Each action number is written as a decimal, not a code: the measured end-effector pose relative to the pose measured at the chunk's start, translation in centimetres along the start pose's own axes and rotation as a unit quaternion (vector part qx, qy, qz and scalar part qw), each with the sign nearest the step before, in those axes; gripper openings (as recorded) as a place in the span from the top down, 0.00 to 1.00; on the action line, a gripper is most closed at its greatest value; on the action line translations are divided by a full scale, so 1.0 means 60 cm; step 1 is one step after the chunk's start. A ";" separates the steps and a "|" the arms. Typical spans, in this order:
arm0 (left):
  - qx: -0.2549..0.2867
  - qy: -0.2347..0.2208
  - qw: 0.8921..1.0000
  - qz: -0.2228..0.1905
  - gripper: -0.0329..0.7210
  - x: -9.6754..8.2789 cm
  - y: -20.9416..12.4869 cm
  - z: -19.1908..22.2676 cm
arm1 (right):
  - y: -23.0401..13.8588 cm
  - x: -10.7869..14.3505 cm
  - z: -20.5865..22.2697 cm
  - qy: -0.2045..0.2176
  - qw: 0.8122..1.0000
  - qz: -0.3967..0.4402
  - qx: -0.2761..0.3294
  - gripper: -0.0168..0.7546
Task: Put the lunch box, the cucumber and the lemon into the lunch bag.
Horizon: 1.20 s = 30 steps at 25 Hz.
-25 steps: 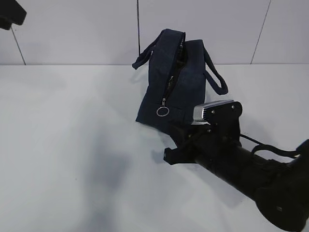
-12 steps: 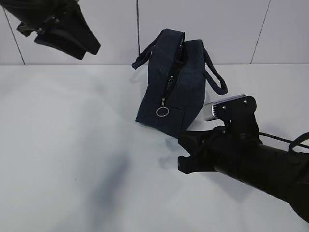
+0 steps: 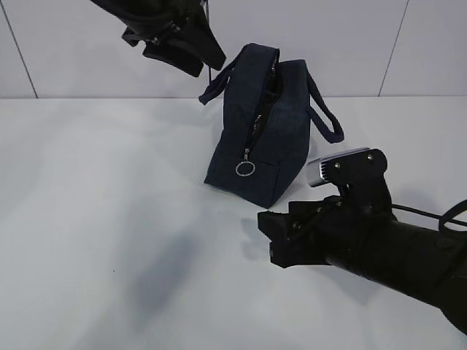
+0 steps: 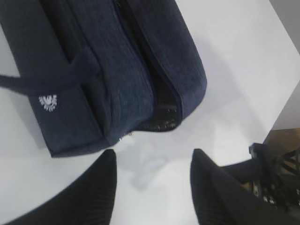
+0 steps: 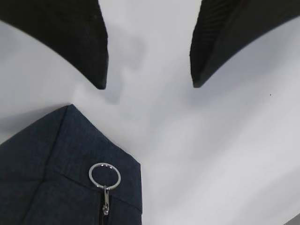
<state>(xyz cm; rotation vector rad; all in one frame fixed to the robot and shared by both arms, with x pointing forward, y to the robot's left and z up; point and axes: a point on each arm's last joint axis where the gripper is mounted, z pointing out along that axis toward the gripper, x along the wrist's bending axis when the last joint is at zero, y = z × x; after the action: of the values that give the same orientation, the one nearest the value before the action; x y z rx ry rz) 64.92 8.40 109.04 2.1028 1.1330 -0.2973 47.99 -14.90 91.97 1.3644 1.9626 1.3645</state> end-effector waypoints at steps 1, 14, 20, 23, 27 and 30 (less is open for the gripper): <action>0.002 0.000 1.000 -0.001 0.45 0.008 0.003 0.010 | -0.001 0.001 0.000 0.002 1.000 -0.002 0.002 0.40; 0.006 -0.042 0.999 -0.028 0.41 0.059 0.017 0.100 | -0.003 0.006 -0.001 0.021 1.000 -0.009 0.009 0.39; -0.015 -0.059 0.998 -0.025 0.45 0.078 0.018 0.133 | -0.003 0.006 -0.001 0.021 1.000 -0.009 0.009 0.39; -0.020 -0.057 0.998 -0.020 0.68 0.078 0.019 0.133 | -0.003 0.006 -0.001 0.021 1.000 -0.008 0.010 0.39; -0.012 -0.061 0.998 -0.018 0.94 0.077 0.017 0.133 | -0.003 0.006 -0.001 0.020 1.000 -0.008 0.011 0.39; 0.000 -0.066 0.998 -0.022 0.96 0.075 0.013 0.132 | -0.005 0.005 -0.001 0.018 1.000 -0.008 0.019 0.39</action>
<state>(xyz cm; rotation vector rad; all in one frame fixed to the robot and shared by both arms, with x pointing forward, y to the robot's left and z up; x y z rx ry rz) 69.23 5.52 101.47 2.0286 1.1013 -0.4498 47.65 -14.65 91.77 1.3464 2.0278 1.3599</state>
